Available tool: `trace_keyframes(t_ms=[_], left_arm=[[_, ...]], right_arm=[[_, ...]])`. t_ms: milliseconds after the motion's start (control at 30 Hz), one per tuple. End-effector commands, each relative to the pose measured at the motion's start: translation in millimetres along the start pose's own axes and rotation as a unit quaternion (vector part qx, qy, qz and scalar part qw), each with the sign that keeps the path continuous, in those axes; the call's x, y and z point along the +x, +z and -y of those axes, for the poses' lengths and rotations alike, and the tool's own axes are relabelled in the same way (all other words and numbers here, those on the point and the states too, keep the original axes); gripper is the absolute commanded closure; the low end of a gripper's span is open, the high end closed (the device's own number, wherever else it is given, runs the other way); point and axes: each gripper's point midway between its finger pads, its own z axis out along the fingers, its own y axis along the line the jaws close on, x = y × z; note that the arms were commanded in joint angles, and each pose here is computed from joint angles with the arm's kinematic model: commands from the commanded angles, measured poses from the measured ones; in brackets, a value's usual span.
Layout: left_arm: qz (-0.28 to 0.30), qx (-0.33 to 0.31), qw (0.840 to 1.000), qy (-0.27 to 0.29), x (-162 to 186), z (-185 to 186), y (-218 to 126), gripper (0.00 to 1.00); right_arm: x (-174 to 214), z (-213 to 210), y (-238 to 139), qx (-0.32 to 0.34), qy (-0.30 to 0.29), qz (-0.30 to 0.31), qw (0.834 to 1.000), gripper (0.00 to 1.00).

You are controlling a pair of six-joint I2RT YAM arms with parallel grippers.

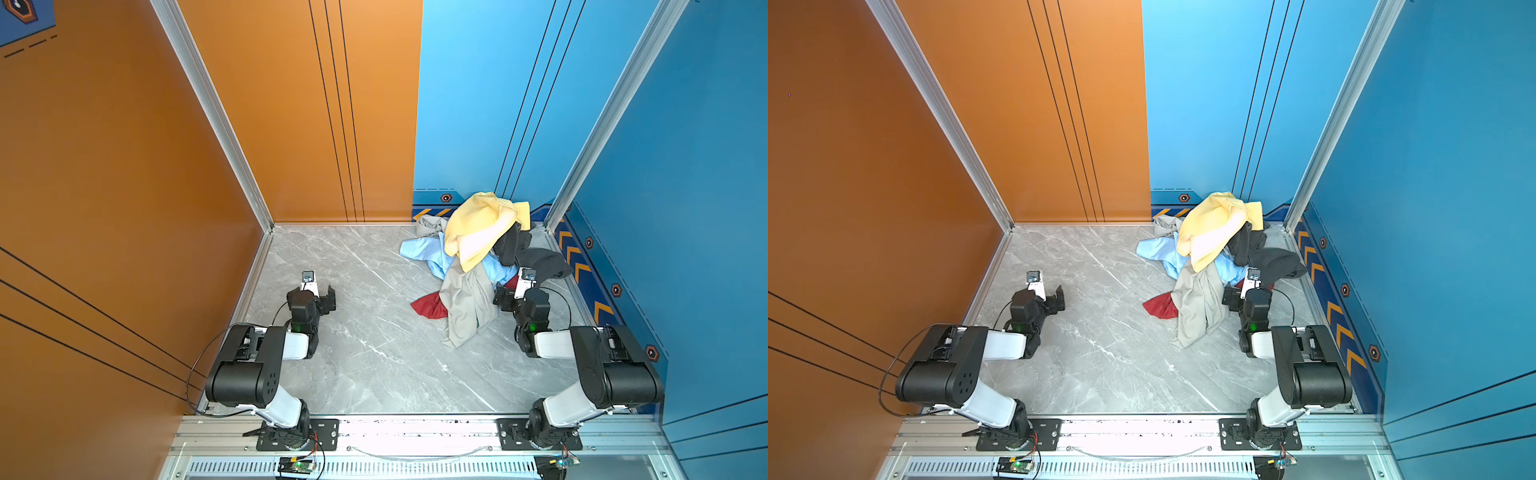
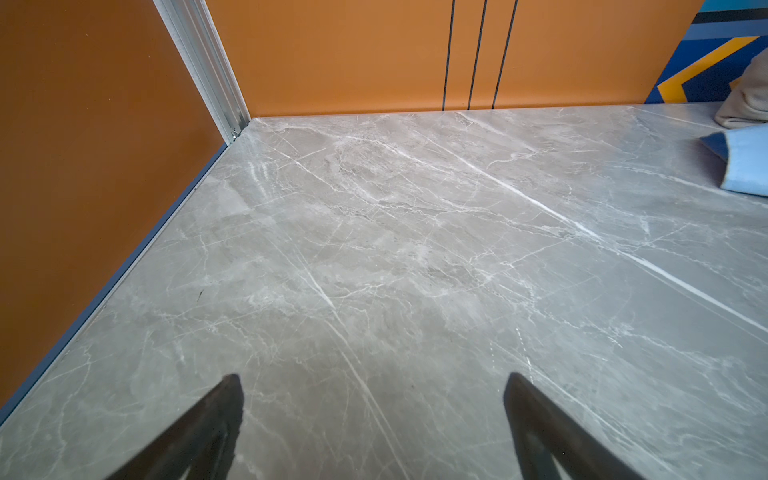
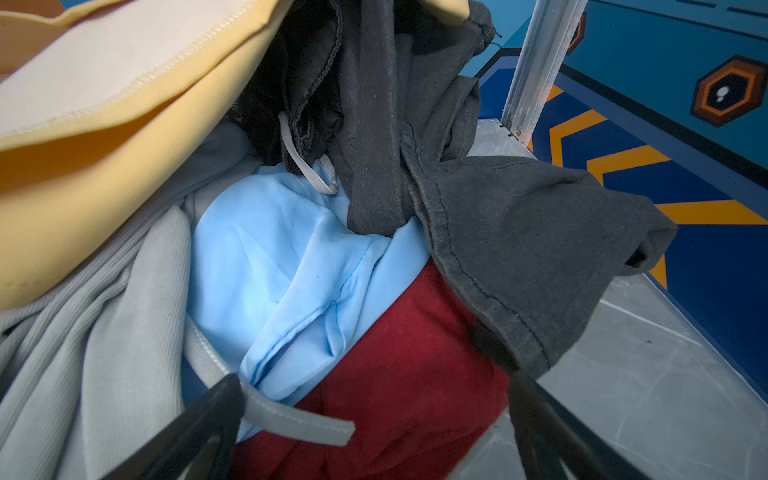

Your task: Pick out a specific cloth from the pile

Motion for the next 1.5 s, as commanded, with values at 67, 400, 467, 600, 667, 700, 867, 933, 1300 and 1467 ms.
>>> trace_keyframes(t_ms=[67,400,467,600,667,700,867,933,1300,1467], left_arm=[[0.005,-0.008,1.0,0.0,-2.0,-2.5,0.6,0.02],[0.013,-0.026,0.999,0.018,-3.0,1.9,-4.5,0.02],[0.015,-0.027,0.999,0.019,-3.5,2.7,-5.1,0.02],[0.017,-0.028,0.999,0.024,-3.7,3.8,-6.9,0.02],[0.018,-0.023,0.999,0.025,-4.3,5.7,-7.6,0.02],[0.019,-0.02,0.999,0.027,-5.5,6.6,-8.0,0.02],[0.021,-0.018,0.999,0.026,-6.9,6.7,-9.8,0.02],[0.022,-0.02,0.999,0.025,-7.8,6.2,-10.4,0.02],[0.011,-0.044,0.998,0.035,-34.1,1.4,-18.6,0.02],[0.027,-0.054,0.997,0.055,-55.7,8.4,-26.6,0.02]], right_arm=[[1.8,-1.1,-1.4,-0.003,0.004,-0.003,1.0,0.0],[1.0,-2.7,-3.6,-0.002,-0.001,0.003,1.0,0.0],[0.7,-4.4,-6.6,-0.003,-0.005,0.009,1.0,0.0],[-3.2,-8.2,-12.8,-0.01,-0.012,0.02,1.0,0.0],[-6.3,-6.9,-17.0,-0.007,-0.011,0.028,1.0,0.0],[-7.8,-6.9,-18.7,-0.007,-0.011,0.032,0.999,0.0],[-11.8,-6.7,-22.9,-0.007,-0.011,0.034,0.999,0.0],[-11.7,-7.1,-22.2,-0.006,-0.012,0.032,0.999,0.01],[-17.2,-7.8,-27.8,0.0,-0.018,0.033,0.999,0.0],[-19.8,-3.3,-30.8,0.015,-0.013,0.032,0.999,0.0]])
